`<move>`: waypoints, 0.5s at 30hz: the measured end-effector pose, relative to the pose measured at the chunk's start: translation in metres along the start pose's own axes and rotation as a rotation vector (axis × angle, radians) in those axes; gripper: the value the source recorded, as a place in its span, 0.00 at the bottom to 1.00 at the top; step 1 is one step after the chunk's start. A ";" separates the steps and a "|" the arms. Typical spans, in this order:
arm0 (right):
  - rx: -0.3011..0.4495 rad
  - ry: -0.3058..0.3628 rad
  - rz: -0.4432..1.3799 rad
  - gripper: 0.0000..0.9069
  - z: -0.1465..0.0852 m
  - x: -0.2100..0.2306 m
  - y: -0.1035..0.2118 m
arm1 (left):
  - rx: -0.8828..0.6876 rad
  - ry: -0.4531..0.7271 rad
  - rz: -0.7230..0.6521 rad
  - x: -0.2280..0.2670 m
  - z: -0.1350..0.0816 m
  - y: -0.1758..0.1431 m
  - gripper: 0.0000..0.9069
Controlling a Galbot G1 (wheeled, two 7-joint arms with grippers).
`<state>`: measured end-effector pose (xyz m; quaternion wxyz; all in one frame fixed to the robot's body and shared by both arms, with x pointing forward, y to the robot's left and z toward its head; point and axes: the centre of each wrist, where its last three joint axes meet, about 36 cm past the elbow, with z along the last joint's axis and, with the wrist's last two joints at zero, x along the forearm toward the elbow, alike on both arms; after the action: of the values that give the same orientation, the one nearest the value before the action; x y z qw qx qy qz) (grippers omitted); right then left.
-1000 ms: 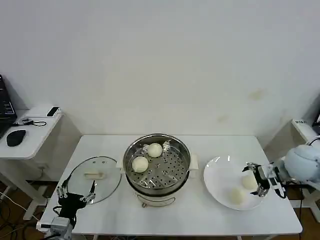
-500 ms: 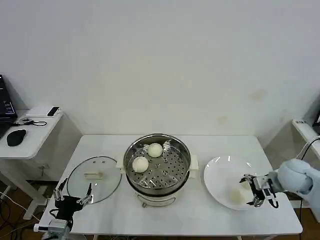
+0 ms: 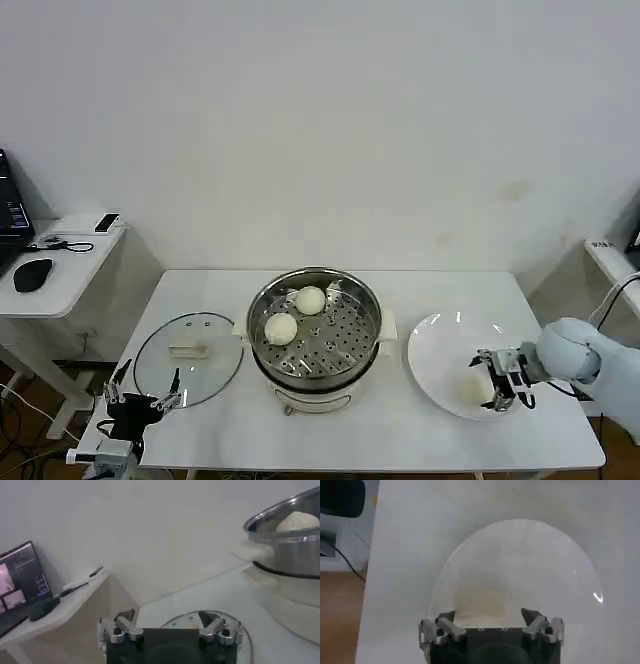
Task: Take steamed baozi put them in steamer then cover it.
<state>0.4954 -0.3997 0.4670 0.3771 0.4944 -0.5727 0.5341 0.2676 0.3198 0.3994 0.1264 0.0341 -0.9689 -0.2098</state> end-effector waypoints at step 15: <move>-0.030 0.024 -0.039 0.52 0.000 -0.001 -0.005 | 0.001 0.003 0.000 0.000 0.001 -0.001 1.00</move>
<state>0.5004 -0.3989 0.4678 0.4016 0.4933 -0.5663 0.5241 0.2676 0.3196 0.3983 0.1279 0.0343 -0.9689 -0.2092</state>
